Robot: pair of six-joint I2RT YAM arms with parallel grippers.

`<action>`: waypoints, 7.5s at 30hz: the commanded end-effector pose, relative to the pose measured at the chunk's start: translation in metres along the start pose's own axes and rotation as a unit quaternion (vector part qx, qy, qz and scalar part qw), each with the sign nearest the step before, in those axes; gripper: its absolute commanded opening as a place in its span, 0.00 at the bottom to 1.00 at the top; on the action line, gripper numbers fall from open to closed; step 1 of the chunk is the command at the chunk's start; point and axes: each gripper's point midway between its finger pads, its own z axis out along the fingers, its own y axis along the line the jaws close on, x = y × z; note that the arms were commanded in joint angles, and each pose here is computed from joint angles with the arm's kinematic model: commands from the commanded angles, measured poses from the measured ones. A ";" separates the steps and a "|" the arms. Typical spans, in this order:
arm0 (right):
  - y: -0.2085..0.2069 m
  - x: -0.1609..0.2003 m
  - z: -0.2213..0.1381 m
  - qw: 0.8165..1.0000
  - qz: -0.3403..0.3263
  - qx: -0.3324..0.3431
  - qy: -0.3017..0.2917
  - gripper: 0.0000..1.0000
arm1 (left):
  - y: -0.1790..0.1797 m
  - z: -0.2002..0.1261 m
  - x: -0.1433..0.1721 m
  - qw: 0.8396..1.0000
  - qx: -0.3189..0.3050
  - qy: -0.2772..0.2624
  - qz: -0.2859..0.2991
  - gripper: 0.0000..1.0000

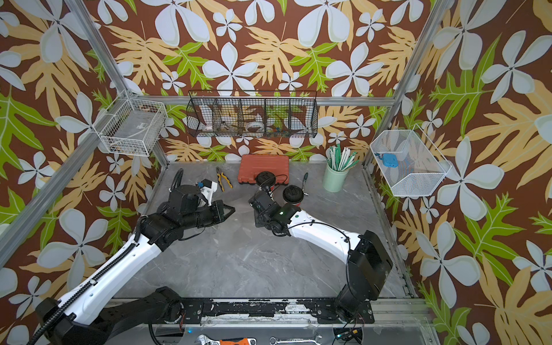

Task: Pack milk tea into plastic carrier bags
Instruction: Adjust the plastic carrier bag at the center of the board, then pick up the milk tea cup at the center of the board, then place the milk tea cup in the plastic carrier bag.

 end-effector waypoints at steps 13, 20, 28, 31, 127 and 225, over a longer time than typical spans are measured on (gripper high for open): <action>-0.024 -0.077 -0.090 0.996 -0.041 -0.070 -0.040 0.33 | 0.009 0.018 -0.009 0.997 0.014 -0.040 -0.059 0.00; -0.116 -0.093 -0.060 0.998 -0.030 0.063 -0.008 0.66 | 0.008 0.016 -0.011 0.997 0.015 -0.045 -0.061 0.00; -0.129 -0.094 -0.017 0.996 -0.023 0.081 0.031 0.94 | 0.006 0.013 -0.014 0.996 0.017 -0.052 -0.069 0.00; -0.130 -0.095 -0.008 0.995 -0.020 0.085 0.037 0.94 | 0.003 0.010 -0.017 0.995 0.020 -0.059 -0.078 0.00; -0.133 -0.057 0.001 0.983 -0.030 0.105 0.147 0.63 | 0.017 0.010 -0.014 0.986 0.026 -0.084 -0.141 0.00; 0.075 -0.008 -0.080 0.991 -0.074 -0.068 0.083 0.50 | 0.013 0.000 -0.017 0.981 0.045 -0.104 -0.157 0.00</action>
